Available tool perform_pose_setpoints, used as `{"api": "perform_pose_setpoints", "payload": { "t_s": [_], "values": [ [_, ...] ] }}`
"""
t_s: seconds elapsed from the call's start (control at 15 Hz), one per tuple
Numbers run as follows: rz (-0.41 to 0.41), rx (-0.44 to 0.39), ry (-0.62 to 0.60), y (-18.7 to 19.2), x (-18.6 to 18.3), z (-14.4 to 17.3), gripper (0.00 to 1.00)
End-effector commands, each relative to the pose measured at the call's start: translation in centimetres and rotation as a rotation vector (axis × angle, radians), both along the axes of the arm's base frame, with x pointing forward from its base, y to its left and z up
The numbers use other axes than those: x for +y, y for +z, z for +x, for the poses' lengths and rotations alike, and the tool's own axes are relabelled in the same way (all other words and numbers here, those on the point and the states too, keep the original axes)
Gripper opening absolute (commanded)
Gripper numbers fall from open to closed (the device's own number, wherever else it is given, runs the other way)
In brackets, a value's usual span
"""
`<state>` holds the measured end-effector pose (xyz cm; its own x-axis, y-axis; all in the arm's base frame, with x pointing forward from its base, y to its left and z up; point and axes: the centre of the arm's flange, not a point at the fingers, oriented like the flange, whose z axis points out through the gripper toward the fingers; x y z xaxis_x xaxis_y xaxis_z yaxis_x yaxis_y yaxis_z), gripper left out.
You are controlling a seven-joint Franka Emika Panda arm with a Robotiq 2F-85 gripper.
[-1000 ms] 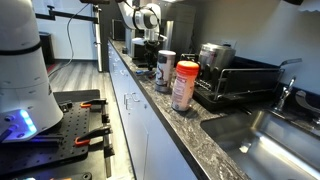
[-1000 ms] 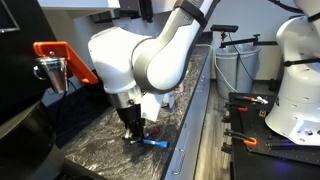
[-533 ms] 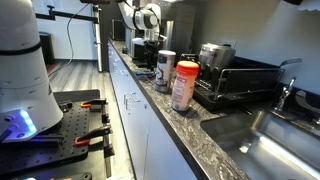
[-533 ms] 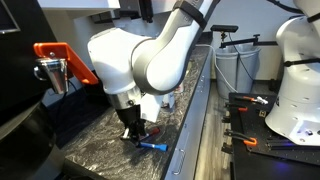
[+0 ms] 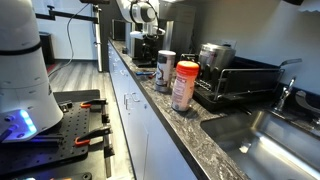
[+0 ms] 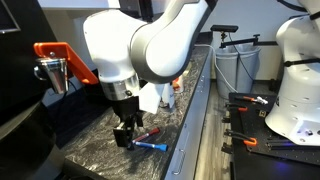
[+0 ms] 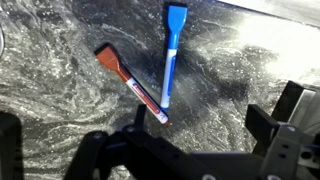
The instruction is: Remove the blue marker from the cabinet and put it on the counter
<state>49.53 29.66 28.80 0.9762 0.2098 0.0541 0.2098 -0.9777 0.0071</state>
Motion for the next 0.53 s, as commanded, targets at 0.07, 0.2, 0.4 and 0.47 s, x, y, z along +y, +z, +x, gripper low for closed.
{"api": "perform_pose_setpoints", "payload": {
  "t_s": [0.07, 0.2, 0.4, 0.47],
  "values": [
    [0.009, 0.02, 0.021, 4.5, -2.4, -3.4, 1.0],
    [0.006, 0.028, 0.032, 6.1, -3.4, -5.1, 1.0],
    [-0.009, 0.039, 0.033, 8.5, -4.9, -7.7, 1.0],
    [-0.011, 0.045, 0.034, 9.3, -5.2, -8.7, 1.0]
  ]
}}
